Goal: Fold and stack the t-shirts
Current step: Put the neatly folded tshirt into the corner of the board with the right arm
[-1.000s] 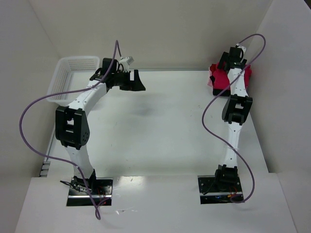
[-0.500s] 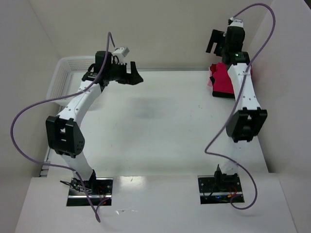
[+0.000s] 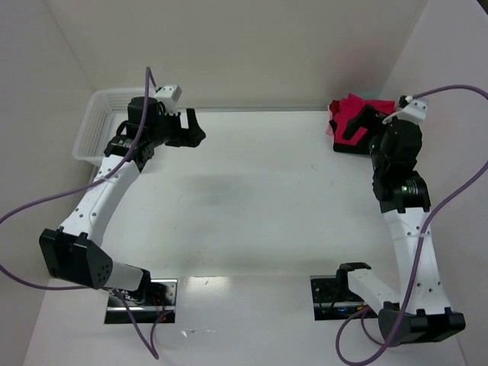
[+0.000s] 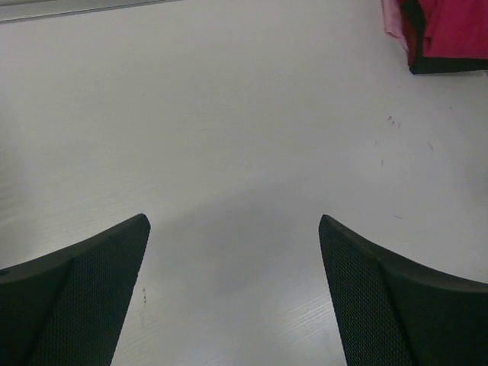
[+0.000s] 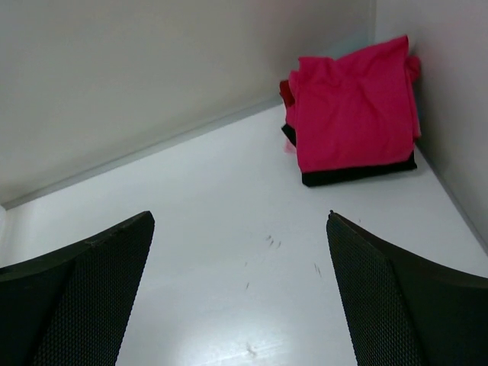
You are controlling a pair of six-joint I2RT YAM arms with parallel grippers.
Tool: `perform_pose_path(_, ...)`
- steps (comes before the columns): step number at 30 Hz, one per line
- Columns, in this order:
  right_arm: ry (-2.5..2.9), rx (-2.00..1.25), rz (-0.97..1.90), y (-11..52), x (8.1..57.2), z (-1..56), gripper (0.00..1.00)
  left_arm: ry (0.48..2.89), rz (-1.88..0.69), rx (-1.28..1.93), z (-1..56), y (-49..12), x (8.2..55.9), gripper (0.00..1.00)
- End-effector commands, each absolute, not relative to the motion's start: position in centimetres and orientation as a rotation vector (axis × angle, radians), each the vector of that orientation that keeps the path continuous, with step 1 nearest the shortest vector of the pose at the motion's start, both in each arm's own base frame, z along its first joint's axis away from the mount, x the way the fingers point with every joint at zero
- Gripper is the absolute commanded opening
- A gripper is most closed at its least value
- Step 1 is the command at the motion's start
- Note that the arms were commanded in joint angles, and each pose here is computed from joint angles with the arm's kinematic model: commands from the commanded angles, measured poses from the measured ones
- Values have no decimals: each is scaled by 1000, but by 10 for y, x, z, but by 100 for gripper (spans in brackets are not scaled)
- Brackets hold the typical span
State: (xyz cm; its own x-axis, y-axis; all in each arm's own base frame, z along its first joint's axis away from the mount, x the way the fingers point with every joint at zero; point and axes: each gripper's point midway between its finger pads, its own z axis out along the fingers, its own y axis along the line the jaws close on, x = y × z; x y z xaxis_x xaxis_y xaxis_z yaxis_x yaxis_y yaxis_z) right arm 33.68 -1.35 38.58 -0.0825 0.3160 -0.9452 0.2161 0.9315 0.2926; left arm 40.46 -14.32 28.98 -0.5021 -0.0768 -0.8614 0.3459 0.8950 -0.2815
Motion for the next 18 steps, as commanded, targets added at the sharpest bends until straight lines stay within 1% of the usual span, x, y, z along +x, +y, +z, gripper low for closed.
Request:
perform_pose_path(1,1731,462,96,-14,323,354,99,1996,-414,135,303,-124,394,99)
perform_pose_path(3,1767,475,121,-10,320,338,99,2021,-408,93,292,-119,386,99)
perform_pose_path(5,1803,488,131,-8,318,319,99,1988,-412,94,296,-117,377,99)
perform_pose_path(6,1812,506,140,-7,318,313,99,2001,-408,77,286,-115,373,99)
perform_pose_path(8,1840,513,154,-4,314,297,99,1955,-401,71,294,-112,368,99)
perform_pose_path(14,1851,598,127,-14,296,277,99,1953,-307,93,291,-97,359,99)
perform_pose_path(18,1891,606,133,-11,292,264,99,1952,-301,102,292,-96,357,99)
